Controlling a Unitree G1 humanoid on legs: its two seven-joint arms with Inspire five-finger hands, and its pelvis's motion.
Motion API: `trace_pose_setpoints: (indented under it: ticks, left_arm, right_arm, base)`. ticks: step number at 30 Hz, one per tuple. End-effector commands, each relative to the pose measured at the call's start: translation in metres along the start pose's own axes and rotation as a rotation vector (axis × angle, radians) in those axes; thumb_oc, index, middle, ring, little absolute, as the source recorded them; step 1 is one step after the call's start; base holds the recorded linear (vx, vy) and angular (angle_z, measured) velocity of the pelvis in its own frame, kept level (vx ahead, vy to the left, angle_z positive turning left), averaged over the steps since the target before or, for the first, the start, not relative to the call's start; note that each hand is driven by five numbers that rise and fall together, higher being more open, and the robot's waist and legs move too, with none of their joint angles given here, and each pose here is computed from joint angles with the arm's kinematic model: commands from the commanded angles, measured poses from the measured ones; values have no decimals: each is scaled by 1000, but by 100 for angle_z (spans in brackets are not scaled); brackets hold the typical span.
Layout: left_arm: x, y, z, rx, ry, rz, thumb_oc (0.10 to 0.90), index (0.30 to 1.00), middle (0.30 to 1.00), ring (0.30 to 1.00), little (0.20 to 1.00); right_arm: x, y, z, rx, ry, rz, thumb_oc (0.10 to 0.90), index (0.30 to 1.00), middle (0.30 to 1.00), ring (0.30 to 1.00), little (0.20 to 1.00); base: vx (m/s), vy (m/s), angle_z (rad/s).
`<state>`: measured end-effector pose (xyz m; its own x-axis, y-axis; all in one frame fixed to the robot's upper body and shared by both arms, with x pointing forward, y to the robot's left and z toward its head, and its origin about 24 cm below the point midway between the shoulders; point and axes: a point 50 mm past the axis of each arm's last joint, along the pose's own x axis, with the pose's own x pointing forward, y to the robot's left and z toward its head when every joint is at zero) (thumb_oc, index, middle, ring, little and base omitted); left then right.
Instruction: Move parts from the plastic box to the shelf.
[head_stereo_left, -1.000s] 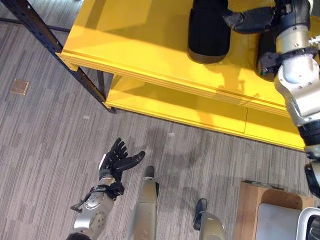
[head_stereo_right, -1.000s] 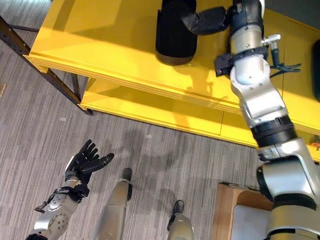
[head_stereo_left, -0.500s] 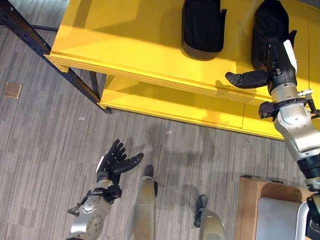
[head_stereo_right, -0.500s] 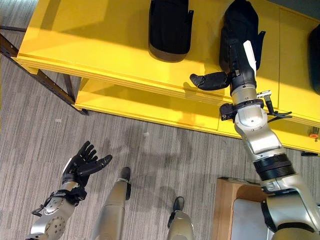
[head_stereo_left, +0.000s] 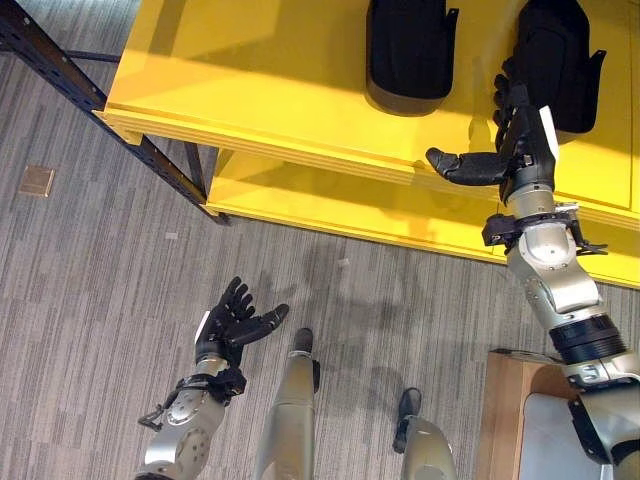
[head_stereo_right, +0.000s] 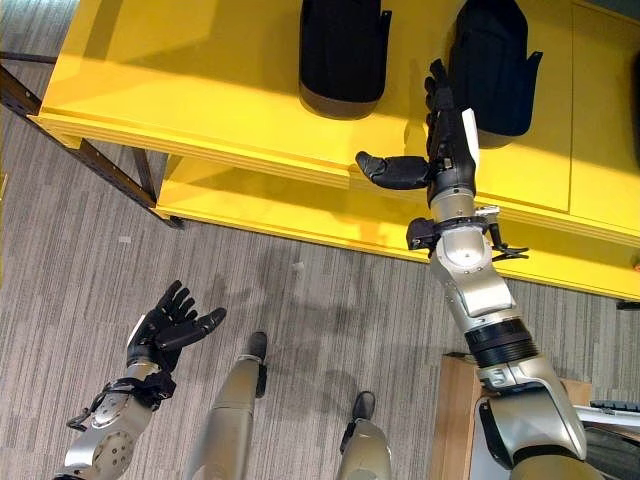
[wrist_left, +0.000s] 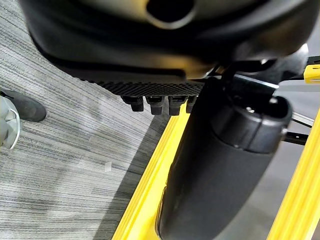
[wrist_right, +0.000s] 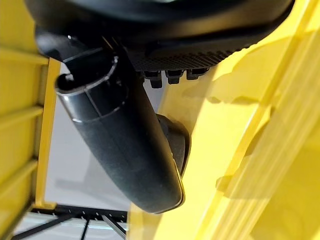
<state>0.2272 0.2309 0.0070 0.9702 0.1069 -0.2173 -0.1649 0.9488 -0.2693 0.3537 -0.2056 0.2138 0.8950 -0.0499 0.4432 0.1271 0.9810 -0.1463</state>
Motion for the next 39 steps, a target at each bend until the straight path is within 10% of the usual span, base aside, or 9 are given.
trace_pose_setpoints:
  ticks: [1,39]
  left_arm:
    - [0,-10,24,45,-127,-61,900,1000,1000,1000,1000]
    - [7,-19,34,36,-160,-105,900,1000,1000,1000,1000]
  right_arm:
    - [22,-9,64,50,-286,-70,900,1000,1000,1000,1000]
    - [82,8,66,204,-85,-173,900,1000,1000,1000,1000]
  base:
    - [0,0,0]
    - [0,0,0]
